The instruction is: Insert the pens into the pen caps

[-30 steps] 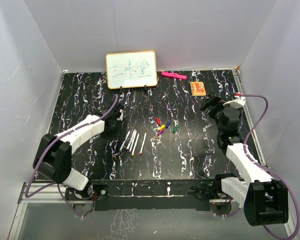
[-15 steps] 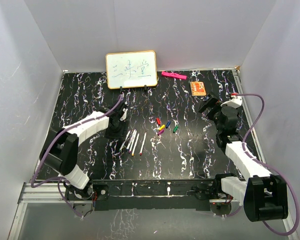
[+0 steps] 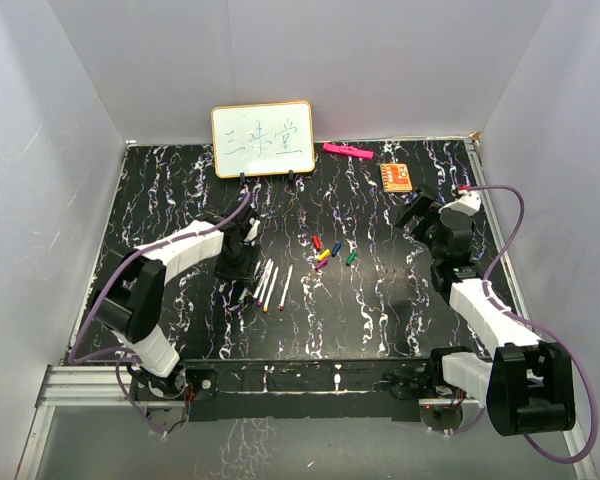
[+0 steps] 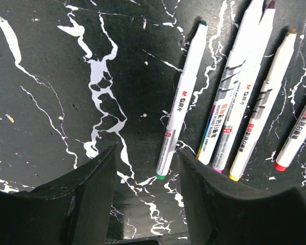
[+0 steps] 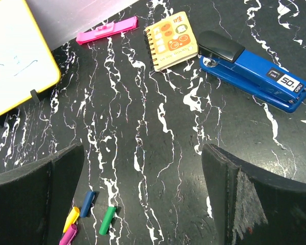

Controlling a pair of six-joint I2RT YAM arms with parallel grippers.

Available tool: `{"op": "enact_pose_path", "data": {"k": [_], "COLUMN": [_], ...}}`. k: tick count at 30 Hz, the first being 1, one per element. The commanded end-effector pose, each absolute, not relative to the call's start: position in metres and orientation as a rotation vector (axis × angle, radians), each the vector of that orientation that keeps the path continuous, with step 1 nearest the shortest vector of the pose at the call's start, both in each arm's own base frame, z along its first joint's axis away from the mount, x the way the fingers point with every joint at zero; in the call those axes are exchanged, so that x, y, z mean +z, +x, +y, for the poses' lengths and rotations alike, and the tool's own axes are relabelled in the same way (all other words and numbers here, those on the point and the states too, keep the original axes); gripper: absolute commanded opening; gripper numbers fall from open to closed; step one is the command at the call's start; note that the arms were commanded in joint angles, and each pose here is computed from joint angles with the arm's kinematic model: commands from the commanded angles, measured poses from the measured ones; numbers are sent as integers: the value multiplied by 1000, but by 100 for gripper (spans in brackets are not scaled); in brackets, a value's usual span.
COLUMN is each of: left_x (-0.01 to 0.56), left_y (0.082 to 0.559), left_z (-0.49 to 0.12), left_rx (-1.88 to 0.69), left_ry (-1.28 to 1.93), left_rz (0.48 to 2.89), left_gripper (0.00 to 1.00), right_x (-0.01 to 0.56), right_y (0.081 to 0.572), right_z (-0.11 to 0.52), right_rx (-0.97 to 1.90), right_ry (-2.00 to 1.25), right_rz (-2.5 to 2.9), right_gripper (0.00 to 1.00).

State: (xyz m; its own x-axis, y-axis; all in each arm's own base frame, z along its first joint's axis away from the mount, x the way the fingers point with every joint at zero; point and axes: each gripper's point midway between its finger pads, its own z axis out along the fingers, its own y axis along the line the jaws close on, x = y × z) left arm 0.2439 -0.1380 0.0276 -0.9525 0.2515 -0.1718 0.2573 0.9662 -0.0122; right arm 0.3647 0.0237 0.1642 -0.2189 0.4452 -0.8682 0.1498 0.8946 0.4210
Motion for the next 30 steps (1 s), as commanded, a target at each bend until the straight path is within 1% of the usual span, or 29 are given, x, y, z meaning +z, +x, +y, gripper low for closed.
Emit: {"op": "enact_pose_path", "data": {"k": [1, 13, 18, 24, 28, 30], "left_x": [35, 16, 7, -4, -8, -8], "left_y": [246, 247, 246, 240, 240, 241], "left_z": [-147, -153, -152, -154, -157, -160], "left_rx": [-95, -89, -62, -45, -38, -54], "left_ry": [420, 460, 493, 565, 578, 573], "left_rz": [2943, 2993, 3023, 3063, 3064, 3052], "left_gripper": [49, 48, 44, 42, 36, 35], "right_x": [197, 197, 197, 200, 203, 203], "right_y": [375, 374, 374, 374, 373, 372], "right_z": [23, 22, 22, 21, 20, 19], "right_rx": [301, 294, 293, 291, 287, 283], "right_ry": [433, 439, 442, 441, 443, 445], "right_rz": [1712, 1715, 1716, 1714, 1703, 1700], "right_gripper": [98, 98, 98, 98, 98, 98]}}
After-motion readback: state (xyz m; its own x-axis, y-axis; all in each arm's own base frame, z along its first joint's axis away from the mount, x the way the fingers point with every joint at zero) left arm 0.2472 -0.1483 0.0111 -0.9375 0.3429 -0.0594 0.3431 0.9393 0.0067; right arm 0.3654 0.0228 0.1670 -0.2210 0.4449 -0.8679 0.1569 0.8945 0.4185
